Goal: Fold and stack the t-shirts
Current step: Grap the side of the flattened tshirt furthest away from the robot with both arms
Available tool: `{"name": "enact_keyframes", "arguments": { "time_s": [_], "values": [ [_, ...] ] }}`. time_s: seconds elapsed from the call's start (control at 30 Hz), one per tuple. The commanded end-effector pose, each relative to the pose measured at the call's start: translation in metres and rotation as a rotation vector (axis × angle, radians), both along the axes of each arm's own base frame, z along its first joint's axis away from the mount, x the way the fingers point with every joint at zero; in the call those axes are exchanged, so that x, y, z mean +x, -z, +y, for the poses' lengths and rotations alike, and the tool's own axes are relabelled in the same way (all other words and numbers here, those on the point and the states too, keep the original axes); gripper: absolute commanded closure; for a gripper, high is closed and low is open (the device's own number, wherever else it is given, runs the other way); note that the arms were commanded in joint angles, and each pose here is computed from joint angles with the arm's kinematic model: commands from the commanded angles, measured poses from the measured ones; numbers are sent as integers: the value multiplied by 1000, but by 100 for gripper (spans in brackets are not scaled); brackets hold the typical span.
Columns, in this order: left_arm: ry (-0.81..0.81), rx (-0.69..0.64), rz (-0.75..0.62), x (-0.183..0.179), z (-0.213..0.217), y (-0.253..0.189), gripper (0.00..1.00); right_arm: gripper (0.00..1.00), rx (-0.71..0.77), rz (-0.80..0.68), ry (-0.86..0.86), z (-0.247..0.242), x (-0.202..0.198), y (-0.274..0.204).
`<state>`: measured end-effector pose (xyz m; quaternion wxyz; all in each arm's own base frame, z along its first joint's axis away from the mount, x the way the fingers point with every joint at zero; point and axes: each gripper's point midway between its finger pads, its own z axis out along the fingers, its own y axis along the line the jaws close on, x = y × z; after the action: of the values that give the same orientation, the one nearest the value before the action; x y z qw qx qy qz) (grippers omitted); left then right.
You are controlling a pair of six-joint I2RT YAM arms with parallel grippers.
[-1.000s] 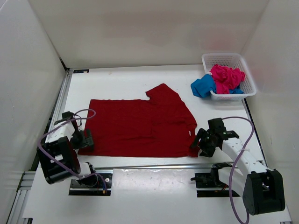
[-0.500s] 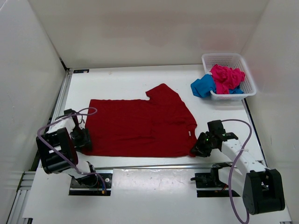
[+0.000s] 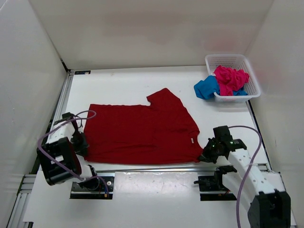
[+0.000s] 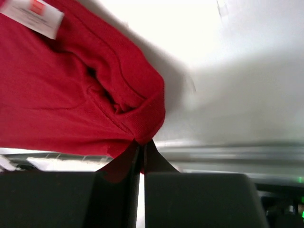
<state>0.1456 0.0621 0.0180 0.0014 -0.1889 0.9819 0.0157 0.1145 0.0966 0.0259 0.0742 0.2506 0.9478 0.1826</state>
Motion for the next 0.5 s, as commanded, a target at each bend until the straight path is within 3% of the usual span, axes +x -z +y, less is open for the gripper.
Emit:
{"name": "enact_keyframes", "arguments": {
  "time_s": [0.0, 0.13, 0.23, 0.3, 0.33, 0.37, 0.47],
  "values": [
    [-15, 130, 57, -20, 22, -20, 90, 99, -71, 76, 72, -15, -25, -5],
    [-12, 132, 109, -35, 20, -22, 90, 99, -35, 88, 117, -12, -39, -2],
    [-9, 137, 132, -45, 19, -16, 81, 99, -53, 75, 133, -17, -42, -3],
    [-9, 133, 141, -49, 17, -12, 60, 81, -50, 66, 133, -17, -42, -3],
    [-8, 130, 149, -52, 16, -10, 37, 62, -39, 58, 131, -15, -39, -4],
    [-8, 130, 149, -52, 16, -10, 27, 55, -45, 69, 121, -15, -41, -3],
    [-10, 160, 132, -45, 23, -14, 13, 39, -59, 31, 83, -15, -26, -19]
  ]
}}
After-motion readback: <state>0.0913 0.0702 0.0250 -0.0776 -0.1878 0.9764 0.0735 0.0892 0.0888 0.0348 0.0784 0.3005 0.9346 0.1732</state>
